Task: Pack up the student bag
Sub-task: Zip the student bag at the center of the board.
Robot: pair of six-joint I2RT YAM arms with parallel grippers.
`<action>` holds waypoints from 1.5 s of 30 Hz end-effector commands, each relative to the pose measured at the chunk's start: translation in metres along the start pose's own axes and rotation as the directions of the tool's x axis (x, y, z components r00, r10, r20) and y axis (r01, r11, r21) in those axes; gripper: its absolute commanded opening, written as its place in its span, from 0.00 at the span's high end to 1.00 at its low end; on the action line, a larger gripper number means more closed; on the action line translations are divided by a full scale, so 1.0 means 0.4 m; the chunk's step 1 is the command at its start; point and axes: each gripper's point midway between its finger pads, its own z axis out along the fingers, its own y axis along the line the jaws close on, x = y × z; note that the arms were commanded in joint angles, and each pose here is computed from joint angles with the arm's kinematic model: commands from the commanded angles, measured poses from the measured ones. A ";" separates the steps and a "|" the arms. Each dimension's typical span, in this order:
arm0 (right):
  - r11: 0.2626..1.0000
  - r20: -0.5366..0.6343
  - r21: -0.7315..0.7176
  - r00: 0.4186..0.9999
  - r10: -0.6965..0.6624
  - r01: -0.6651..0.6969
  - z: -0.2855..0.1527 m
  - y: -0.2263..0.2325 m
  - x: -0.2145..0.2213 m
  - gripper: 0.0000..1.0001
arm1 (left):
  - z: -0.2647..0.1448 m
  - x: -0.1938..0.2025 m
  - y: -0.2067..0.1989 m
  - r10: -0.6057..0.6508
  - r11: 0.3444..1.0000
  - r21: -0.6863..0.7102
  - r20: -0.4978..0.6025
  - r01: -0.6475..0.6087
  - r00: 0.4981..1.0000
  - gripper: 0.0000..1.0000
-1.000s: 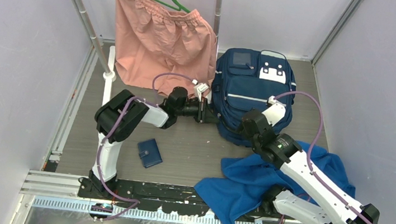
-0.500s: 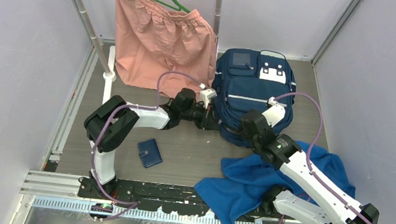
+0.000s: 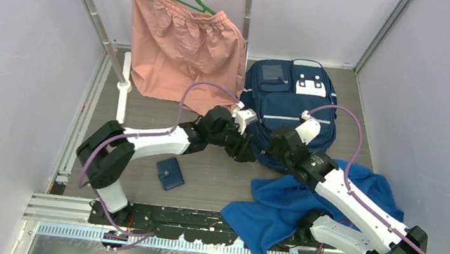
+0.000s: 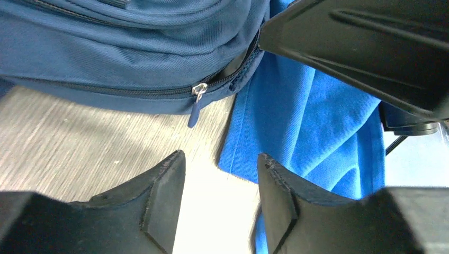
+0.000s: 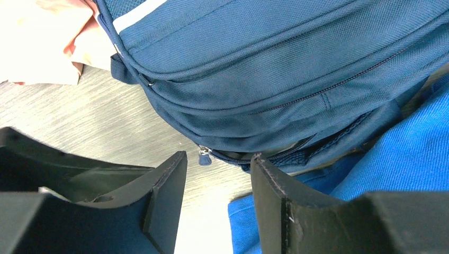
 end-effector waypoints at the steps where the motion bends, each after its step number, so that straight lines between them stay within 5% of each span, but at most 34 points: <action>1: 1.000 0.012 -0.025 1.000 0.003 -0.002 -0.012 0.019 -0.022 0.47 | -0.081 -0.069 0.033 -0.035 0.992 -0.117 0.107 0.048 0.994 0.42; 4: 0.998 -0.040 -0.059 0.999 -0.028 0.026 -0.012 0.042 0.019 0.49 | -0.098 -0.081 0.090 -0.289 0.945 -0.131 0.087 0.298 0.953 0.38; 9: 0.993 -0.089 -0.009 0.989 -0.117 0.116 -0.003 0.069 0.102 0.49 | -0.062 -0.048 0.169 -0.596 0.795 -0.129 0.007 0.592 0.803 0.46; 15: 0.993 -0.120 0.100 0.991 -0.057 0.070 0.038 0.059 0.150 0.47 | -0.062 -0.060 0.192 -0.647 0.744 -0.091 0.148 0.662 0.748 0.42; 28: 0.971 -0.056 0.192 0.990 -0.131 0.140 0.115 0.083 0.145 0.59 | -0.062 -0.050 0.198 -0.675 0.715 -0.095 0.165 0.693 0.719 0.40; 37: 0.948 -0.018 0.267 0.985 -0.172 0.171 0.138 0.057 0.136 0.58 | -0.055 -0.055 0.206 -0.666 0.722 -0.100 0.173 0.685 0.726 0.40; 45: 0.939 -0.026 0.293 0.983 -0.182 0.182 0.135 0.030 0.136 0.88 | -0.071 -0.081 0.222 -0.641 0.726 -0.122 0.238 0.677 0.730 0.32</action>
